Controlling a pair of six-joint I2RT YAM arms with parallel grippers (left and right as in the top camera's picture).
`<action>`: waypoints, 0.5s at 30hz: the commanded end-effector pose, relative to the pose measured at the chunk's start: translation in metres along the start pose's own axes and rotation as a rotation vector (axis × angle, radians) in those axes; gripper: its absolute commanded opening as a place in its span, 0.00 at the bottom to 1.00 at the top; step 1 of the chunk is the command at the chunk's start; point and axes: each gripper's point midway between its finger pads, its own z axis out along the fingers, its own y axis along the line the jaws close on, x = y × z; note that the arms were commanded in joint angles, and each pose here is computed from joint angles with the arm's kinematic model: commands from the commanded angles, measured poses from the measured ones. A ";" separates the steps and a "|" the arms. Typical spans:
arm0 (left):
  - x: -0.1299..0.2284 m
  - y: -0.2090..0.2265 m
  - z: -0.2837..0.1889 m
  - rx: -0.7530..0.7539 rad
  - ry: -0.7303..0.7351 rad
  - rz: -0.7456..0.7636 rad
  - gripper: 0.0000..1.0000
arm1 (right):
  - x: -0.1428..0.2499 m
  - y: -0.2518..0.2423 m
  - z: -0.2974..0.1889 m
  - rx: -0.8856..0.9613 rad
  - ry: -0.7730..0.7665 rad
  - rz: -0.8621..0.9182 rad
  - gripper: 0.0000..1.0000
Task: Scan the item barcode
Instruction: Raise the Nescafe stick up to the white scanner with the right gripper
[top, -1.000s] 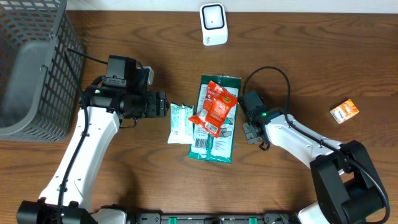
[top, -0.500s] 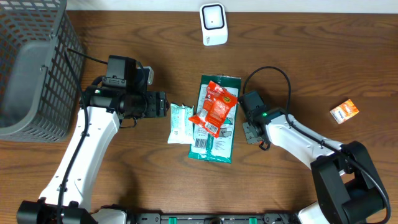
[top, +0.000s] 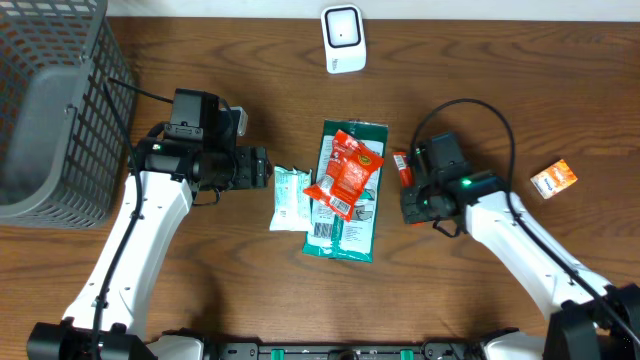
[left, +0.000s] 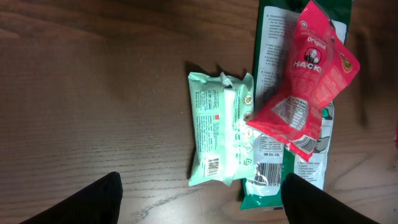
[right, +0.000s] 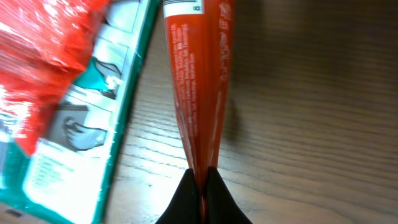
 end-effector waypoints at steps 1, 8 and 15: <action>-0.004 -0.001 -0.005 -0.004 -0.017 -0.002 0.82 | -0.013 0.021 -0.018 -0.199 -0.036 0.028 0.01; -0.004 -0.001 -0.005 -0.004 -0.017 -0.002 0.82 | -0.039 0.046 -0.053 -0.543 -0.090 0.098 0.01; -0.004 -0.001 -0.005 -0.004 -0.017 -0.002 0.82 | -0.106 0.070 -0.130 -0.793 -0.227 0.147 0.01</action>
